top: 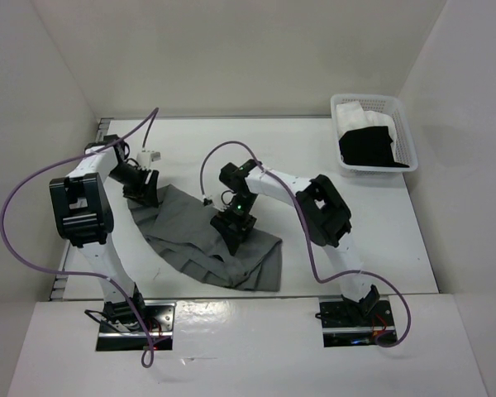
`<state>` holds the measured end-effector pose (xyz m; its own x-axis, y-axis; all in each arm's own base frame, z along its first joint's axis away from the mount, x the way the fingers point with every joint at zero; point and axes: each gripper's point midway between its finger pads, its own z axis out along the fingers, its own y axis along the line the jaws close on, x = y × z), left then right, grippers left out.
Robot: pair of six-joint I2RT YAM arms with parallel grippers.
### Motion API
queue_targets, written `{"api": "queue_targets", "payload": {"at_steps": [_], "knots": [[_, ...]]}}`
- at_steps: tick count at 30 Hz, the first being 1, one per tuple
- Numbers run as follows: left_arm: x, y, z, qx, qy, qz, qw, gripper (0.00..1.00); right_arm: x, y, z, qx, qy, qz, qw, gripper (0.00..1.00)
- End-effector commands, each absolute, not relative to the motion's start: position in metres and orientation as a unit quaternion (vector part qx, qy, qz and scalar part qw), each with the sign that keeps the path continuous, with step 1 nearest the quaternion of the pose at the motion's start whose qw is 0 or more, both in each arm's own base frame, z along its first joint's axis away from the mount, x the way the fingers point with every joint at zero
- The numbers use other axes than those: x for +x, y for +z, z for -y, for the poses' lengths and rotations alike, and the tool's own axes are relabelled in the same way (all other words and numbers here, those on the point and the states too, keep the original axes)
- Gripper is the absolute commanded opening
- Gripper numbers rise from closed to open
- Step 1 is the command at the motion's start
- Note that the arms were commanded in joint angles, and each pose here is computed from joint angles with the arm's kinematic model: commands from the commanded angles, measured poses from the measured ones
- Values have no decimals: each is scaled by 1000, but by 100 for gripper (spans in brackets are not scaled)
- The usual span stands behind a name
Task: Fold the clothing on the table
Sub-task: Fold the skirt
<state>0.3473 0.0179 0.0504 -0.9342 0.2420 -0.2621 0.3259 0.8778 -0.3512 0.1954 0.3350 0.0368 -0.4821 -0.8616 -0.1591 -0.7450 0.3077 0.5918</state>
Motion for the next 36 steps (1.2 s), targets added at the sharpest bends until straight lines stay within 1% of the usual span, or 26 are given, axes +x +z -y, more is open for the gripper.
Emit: {"api": "queue_targets", "payload": {"at_steps": [1,2,3,5,7,10,13,14,15,17,21,23,27,29,35,36], "knots": [[365,68,-23,137,-185,-963,137,65,282,-6,-301,479,-210,852,18,100],[368,68,-20,137,-186,-963,136,65,306,1,-292,464,-203,862,-5,100],[368,68,-20,137,-186,-963,136,65,318,3,-285,458,-191,868,-17,100],[373,66,-17,138,-186,-963,138,65,349,7,-262,442,-143,884,-44,100],[376,66,-14,143,-186,-962,138,65,376,10,-246,441,-85,890,-80,100],[382,65,-9,144,-191,-961,139,65,406,21,-240,442,-44,886,-129,100],[390,67,-5,146,-195,-959,144,65,427,29,-240,435,-28,886,-159,100],[394,70,-6,147,-193,-958,151,65,429,25,-239,434,-22,887,-158,100],[393,67,-6,146,-194,-959,146,65,438,32,-244,437,-23,882,-176,100],[396,69,-2,152,-194,-958,149,65,447,25,-245,442,-13,878,-183,100],[394,69,4,156,-201,-956,145,65,466,32,-261,482,22,847,-225,100],[391,66,4,159,-203,-956,137,65,470,23,-269,499,31,835,-231,100],[390,71,8,160,-213,-954,141,65,491,23,-282,518,64,812,-260,100],[385,71,18,167,-232,-948,137,65,497,18,-288,523,74,806,-268,100],[376,81,31,178,-245,-942,142,65,527,49,-309,509,71,788,-339,100],[376,81,31,178,-245,-942,142,65,531,60,-316,504,84,783,-355,100]]}}
